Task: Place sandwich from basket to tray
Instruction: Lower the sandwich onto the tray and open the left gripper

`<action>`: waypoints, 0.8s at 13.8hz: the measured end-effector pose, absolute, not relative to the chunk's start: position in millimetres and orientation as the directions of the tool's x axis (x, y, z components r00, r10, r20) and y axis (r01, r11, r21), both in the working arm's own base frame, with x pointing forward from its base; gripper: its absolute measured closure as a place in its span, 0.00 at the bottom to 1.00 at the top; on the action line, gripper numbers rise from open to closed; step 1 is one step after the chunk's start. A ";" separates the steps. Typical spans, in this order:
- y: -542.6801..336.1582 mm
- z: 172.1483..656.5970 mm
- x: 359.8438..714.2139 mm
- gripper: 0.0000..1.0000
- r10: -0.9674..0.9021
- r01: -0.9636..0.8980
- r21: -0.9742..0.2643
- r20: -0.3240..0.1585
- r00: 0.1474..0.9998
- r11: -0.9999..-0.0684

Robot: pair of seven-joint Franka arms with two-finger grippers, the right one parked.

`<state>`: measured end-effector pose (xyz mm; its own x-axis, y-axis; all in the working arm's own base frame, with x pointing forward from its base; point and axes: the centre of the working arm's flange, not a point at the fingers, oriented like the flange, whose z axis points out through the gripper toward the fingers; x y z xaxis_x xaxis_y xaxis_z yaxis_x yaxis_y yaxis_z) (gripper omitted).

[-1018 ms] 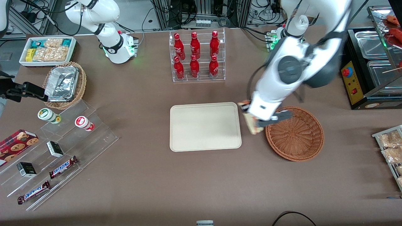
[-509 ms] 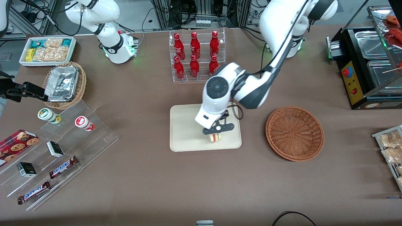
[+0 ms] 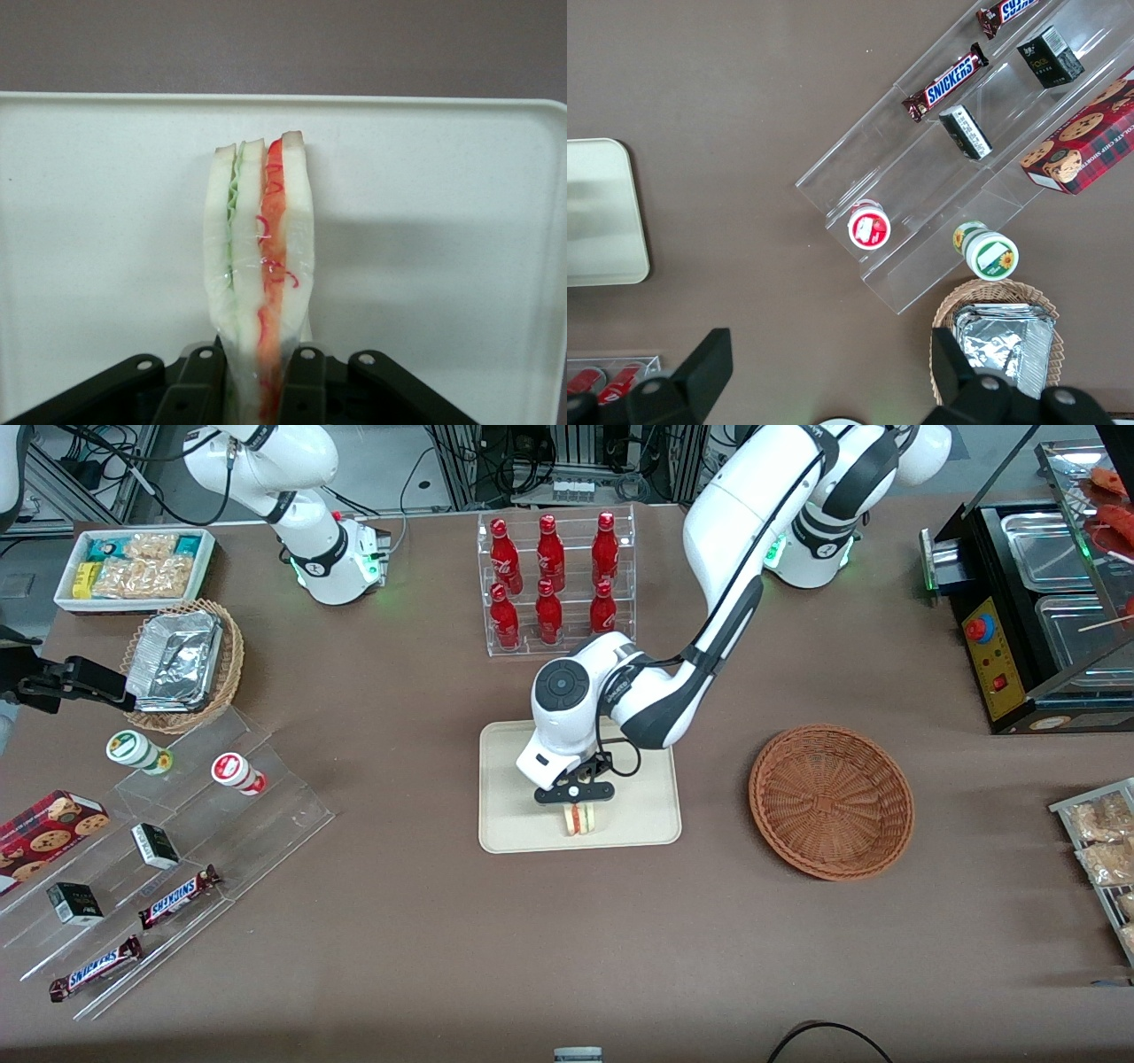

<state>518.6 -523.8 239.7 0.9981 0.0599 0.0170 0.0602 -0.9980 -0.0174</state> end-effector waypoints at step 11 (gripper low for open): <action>-527.7 272.5 527.7 0.23 0.070 0.070 0.003 0.050 0.996 -0.998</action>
<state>527.7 -527.7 272.5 0.9962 0.0705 0.0503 0.0704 -0.9975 0.0033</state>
